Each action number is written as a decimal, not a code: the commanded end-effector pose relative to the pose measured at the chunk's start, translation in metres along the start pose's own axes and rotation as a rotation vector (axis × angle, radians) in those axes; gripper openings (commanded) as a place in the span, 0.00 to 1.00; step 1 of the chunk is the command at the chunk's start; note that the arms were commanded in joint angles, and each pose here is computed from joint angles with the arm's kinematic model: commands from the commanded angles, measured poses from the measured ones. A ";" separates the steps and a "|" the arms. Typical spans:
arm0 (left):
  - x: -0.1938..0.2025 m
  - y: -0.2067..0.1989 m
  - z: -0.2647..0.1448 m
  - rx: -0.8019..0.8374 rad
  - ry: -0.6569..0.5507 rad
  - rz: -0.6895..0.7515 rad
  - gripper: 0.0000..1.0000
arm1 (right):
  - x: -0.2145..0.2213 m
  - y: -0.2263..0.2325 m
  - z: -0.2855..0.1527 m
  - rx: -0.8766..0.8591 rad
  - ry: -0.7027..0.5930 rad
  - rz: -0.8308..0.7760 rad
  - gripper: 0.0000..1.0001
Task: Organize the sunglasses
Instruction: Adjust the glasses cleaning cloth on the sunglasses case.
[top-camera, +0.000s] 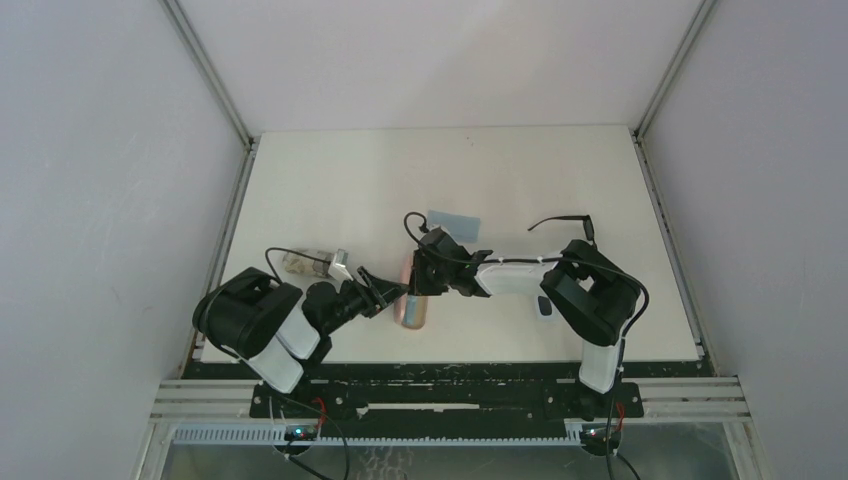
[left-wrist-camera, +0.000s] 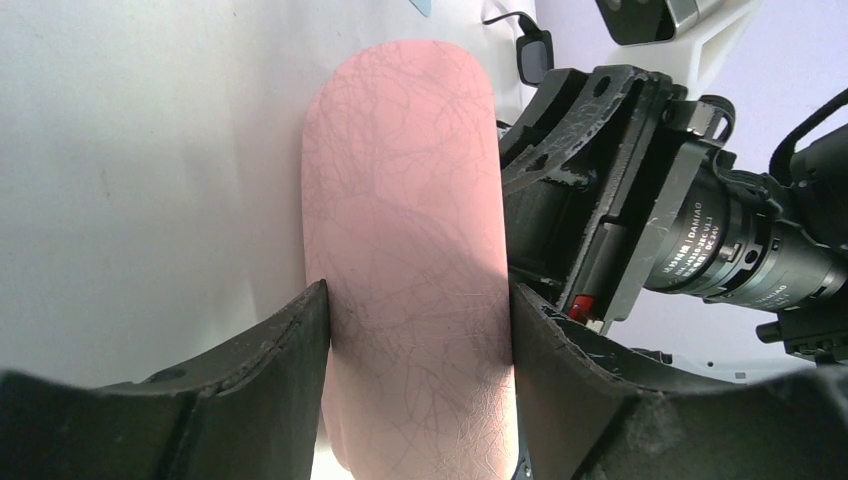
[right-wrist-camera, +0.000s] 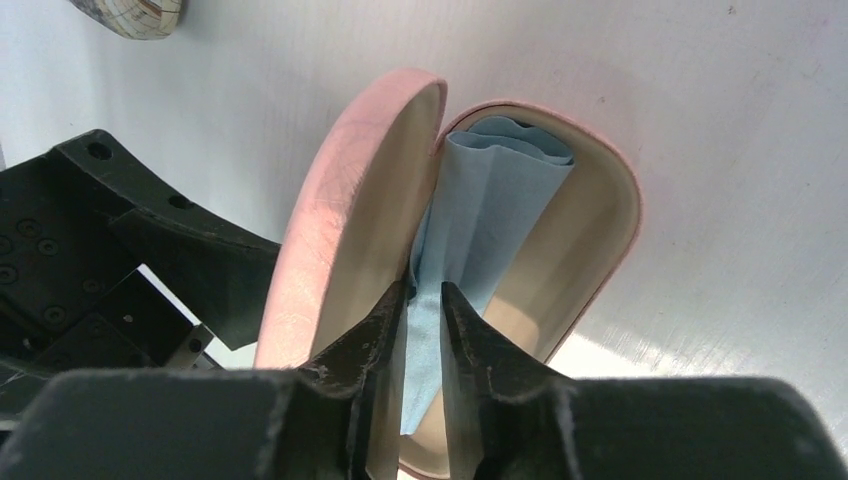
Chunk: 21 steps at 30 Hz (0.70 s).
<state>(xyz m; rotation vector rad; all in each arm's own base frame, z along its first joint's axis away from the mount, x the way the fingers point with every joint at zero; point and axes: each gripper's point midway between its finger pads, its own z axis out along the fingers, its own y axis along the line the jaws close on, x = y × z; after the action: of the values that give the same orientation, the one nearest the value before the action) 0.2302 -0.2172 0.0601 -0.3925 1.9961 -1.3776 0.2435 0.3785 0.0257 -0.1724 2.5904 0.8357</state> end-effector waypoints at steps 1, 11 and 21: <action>-0.009 -0.023 0.003 0.089 -0.028 0.022 0.32 | -0.026 0.026 -0.021 -0.083 -0.091 -0.027 0.20; -0.009 -0.024 0.003 0.094 -0.026 0.023 0.31 | -0.032 0.004 -0.014 -0.003 -0.108 0.003 0.22; -0.008 -0.025 0.003 0.098 -0.022 0.024 0.30 | -0.034 0.004 -0.003 -0.011 -0.091 0.005 0.26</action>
<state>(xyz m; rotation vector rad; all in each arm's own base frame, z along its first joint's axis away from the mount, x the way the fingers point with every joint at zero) 0.2305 -0.2175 0.0614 -0.3929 1.9905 -1.3818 0.2593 0.3706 0.0358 -0.1232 2.5458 0.8156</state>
